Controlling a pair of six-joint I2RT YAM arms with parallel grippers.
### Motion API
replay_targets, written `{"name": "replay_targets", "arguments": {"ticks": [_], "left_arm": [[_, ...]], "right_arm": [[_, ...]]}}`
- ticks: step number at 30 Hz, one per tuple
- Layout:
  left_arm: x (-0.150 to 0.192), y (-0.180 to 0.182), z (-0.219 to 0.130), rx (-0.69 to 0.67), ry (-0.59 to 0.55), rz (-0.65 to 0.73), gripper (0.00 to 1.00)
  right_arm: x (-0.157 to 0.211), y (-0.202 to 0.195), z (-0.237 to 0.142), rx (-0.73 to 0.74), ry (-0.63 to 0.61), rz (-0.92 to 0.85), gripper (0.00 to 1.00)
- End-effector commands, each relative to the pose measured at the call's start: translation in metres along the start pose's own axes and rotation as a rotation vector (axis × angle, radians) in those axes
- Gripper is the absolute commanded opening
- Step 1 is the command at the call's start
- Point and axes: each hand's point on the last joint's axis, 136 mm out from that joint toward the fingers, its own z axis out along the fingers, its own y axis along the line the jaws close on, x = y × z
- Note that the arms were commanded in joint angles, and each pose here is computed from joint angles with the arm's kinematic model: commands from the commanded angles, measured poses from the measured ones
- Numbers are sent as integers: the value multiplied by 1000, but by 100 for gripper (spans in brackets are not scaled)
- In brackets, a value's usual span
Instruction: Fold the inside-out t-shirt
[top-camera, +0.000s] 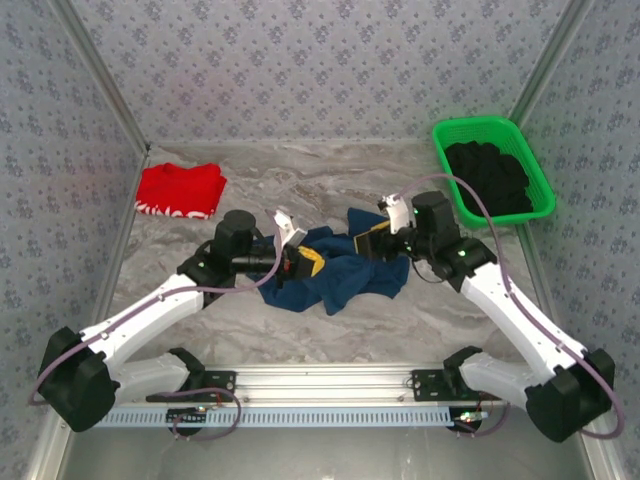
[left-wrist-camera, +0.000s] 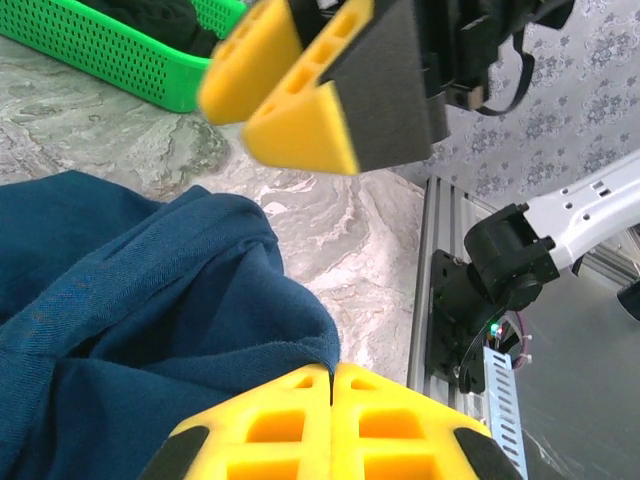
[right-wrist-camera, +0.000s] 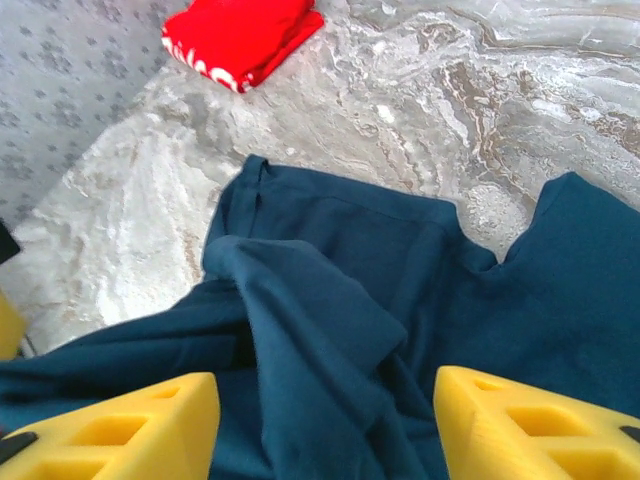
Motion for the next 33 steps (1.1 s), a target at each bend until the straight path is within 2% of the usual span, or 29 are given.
{"name": "replay_targets", "arguments": {"ticks": [1,6,8,11,14,18,21,23,27,30,33], "left_arm": [[-5,-6,1,17,1,38,0],[-3,-5,3,13,13,36,0],[-2,-6,2,12,15,36,0],[6,-6,4,1,31,29,0],[28,0,7,-31,74,-3,0],[62,11,14,-67,151,-49,0],[70,16,17,-73,185,-53,0],[65,13,19,-58,184,-44,6],[45,6,20,-32,137,-20,36],[31,3,14,-37,89,-6,44],[12,18,5,-157,23,-28,48]], "right_arm": [[9,1,15,25,82,-28,66],[26,4,41,5,203,-18,67],[34,0,49,17,245,-9,63],[35,5,51,-31,261,40,27],[2,12,42,-148,127,161,1],[-51,23,18,-335,-97,292,0],[-64,30,11,-413,-157,325,0],[-70,33,10,-459,-184,360,0],[-68,36,11,-506,-195,371,0],[-62,39,11,-535,-180,363,0],[-61,42,7,-544,-183,338,0]]}}
